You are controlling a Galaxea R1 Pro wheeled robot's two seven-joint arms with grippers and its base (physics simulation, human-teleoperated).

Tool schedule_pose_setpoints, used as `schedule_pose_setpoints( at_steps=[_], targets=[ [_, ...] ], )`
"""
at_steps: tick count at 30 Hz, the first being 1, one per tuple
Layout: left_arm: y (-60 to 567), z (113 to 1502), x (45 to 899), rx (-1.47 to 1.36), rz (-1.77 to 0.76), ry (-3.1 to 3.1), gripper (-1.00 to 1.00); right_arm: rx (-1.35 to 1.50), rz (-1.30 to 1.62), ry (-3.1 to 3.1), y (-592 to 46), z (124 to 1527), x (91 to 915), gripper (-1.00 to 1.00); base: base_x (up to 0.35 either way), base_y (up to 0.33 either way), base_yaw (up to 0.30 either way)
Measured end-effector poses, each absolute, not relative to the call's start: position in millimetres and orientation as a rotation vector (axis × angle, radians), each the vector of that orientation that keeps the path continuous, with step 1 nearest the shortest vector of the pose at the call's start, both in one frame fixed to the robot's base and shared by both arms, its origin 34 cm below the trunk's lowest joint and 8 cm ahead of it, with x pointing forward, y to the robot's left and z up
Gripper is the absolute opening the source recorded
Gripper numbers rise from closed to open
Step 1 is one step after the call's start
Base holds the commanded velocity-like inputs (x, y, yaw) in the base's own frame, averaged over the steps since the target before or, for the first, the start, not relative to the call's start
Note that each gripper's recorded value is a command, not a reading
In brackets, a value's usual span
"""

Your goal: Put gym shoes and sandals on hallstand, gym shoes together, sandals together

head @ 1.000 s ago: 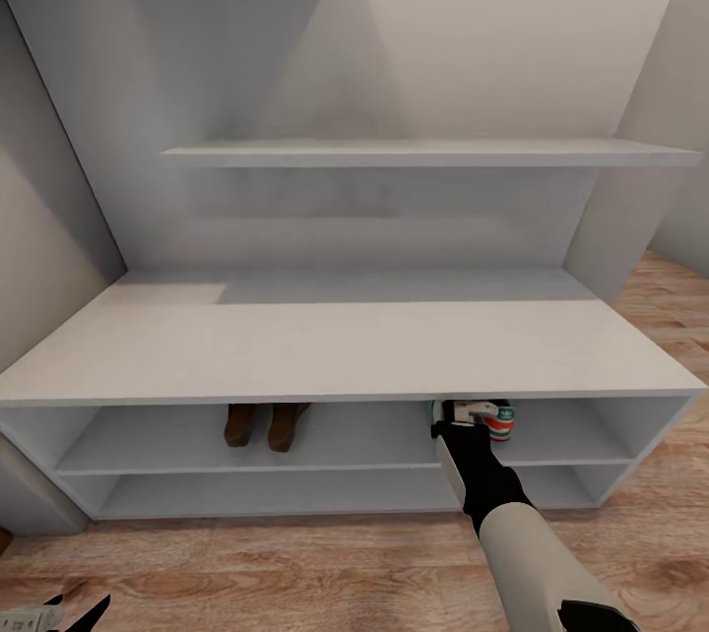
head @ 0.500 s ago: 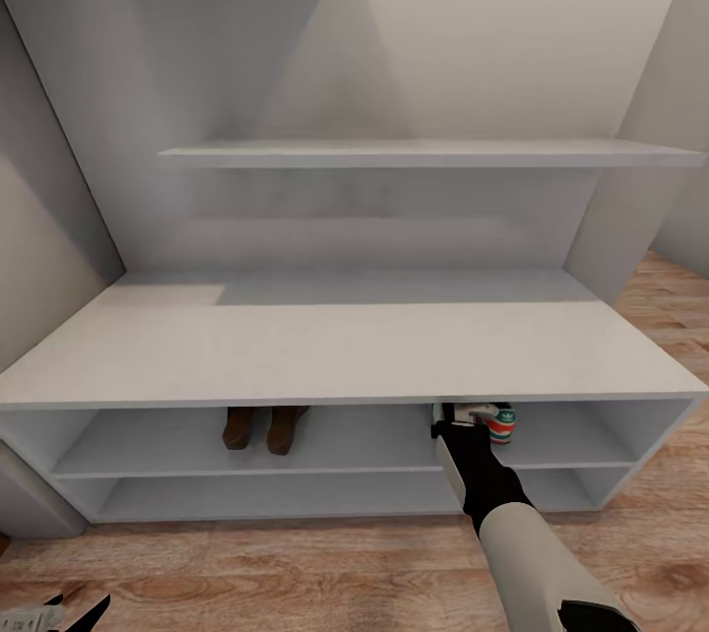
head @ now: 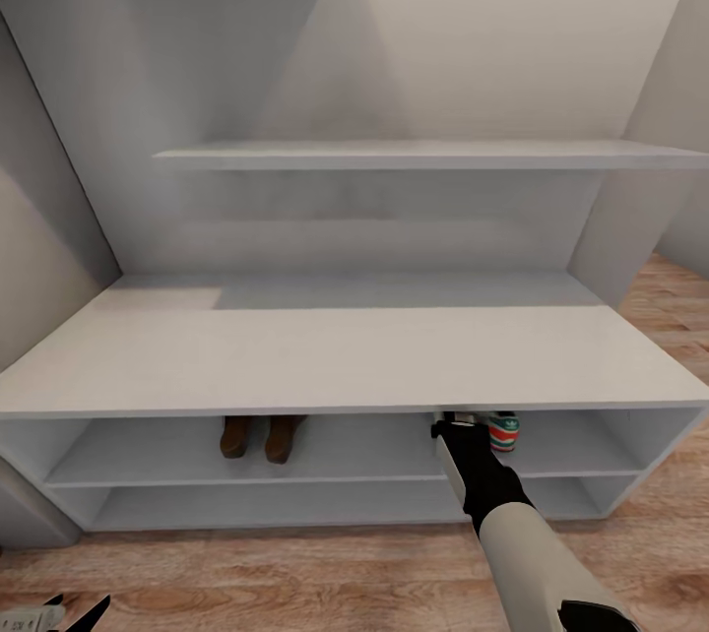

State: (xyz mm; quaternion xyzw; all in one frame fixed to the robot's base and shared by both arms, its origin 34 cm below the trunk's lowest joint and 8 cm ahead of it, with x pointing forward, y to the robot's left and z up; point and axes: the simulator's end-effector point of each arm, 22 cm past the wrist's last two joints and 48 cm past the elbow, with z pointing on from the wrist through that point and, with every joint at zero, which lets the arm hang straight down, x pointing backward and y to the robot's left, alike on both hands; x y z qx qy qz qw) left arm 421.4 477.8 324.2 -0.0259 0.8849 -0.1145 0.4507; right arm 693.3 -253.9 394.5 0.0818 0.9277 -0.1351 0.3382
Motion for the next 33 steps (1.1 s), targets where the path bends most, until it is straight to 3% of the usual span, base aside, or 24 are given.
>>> schedule_pose_setpoints(
  at_steps=[6, 7, 21, 33],
  targets=[
    [477.8, 324.3, 421.5, -0.064, -0.283, 2.187, 1.0, 0.213, -0.352, 2.417, -253.8, 394.3, 693.2, -1.0, 0.006, 0.0, 0.0],
    [477.7, 324.2, 421.4, -0.064, -0.283, 2.187, 1.0, 0.213, -0.352, 2.417, -253.9, 394.2, 693.2, 1.0, 0.001, 0.0, 0.0],
    [477.9, 323.8, 420.6, -0.064, -0.282, 2.188, 1.0, 0.213, -0.352, 2.419, -253.7, 393.5, 692.8, 1.0, -0.017, 0.0, 0.0],
    [477.9, 323.6, 420.5, -0.064, -0.282, 2.189, 1.0, 0.212, -0.352, 2.419, -253.6, 393.0, 692.8, 1.0, -0.284, 0.0, 0.0]
  ],
)
